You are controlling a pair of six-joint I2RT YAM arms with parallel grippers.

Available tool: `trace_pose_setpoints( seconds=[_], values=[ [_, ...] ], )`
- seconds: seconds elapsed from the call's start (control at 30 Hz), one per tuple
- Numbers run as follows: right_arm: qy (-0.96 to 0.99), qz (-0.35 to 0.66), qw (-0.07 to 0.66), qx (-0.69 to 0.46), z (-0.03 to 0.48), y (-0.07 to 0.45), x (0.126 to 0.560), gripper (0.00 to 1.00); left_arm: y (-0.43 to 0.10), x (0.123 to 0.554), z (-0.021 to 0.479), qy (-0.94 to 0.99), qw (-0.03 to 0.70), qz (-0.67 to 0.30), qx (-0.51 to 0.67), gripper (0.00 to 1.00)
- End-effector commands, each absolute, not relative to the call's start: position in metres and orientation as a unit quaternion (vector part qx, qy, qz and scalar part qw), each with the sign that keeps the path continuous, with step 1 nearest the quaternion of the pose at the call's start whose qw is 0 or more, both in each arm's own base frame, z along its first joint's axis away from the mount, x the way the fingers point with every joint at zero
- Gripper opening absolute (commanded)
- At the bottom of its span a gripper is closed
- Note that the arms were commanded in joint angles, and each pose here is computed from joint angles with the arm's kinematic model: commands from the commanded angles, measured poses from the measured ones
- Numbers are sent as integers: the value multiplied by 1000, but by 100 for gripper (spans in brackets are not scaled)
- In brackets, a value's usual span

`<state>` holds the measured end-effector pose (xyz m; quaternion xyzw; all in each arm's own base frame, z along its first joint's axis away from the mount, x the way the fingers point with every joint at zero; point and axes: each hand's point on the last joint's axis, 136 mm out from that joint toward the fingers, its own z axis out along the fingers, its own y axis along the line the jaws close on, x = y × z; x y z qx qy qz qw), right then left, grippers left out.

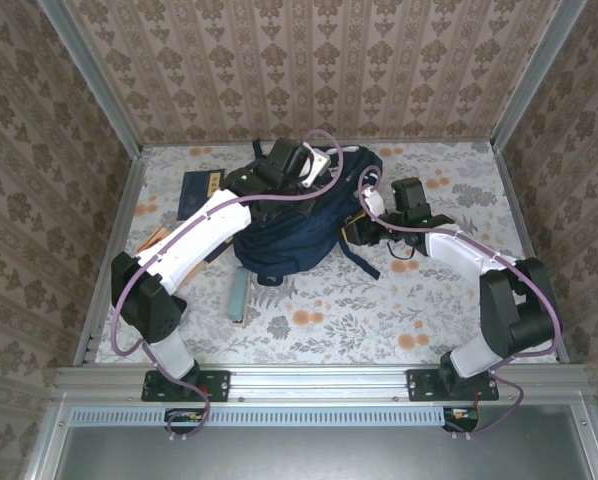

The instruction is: Pack the student bag

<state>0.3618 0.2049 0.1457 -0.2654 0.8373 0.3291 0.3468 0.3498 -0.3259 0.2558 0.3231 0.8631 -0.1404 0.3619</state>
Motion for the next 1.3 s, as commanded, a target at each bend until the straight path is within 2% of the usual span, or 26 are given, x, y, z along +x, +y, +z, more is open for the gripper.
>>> trace_pose_setpoints(
  seconds=[0.0,0.07,0.23,0.43,0.63,0.77,0.8,0.93,1.07,1.13,1.27],
  values=[
    [820,342,361,-284,158,211,366,26,-330,357,311,828,436,-178,304,0],
    [826,339,355,-277,156,209,364,16,-330,358,310,829,435,-179,302,0],
    [843,315,353,-254,152,201,355,5,-332,363,306,834,433,-184,288,0],
    [831,321,374,-257,166,225,326,0,-343,380,275,863,407,-185,236,0],
    [809,362,379,-266,172,267,300,0,-366,385,254,869,381,-220,226,0],
    [805,372,396,-237,176,273,302,0,-377,383,251,871,362,-253,215,0],
    [807,371,401,-223,177,269,305,0,-376,382,251,872,358,-258,214,4],
    [815,370,417,-158,194,245,318,0,-367,377,254,873,336,-277,221,37],
    [824,365,428,-74,210,207,333,0,-362,354,266,847,324,-312,283,65],
    [826,372,422,-40,211,192,340,0,-353,348,267,844,326,-301,301,70],
    [844,348,407,-16,198,172,347,0,-337,345,256,842,329,-264,337,72]
  ],
)
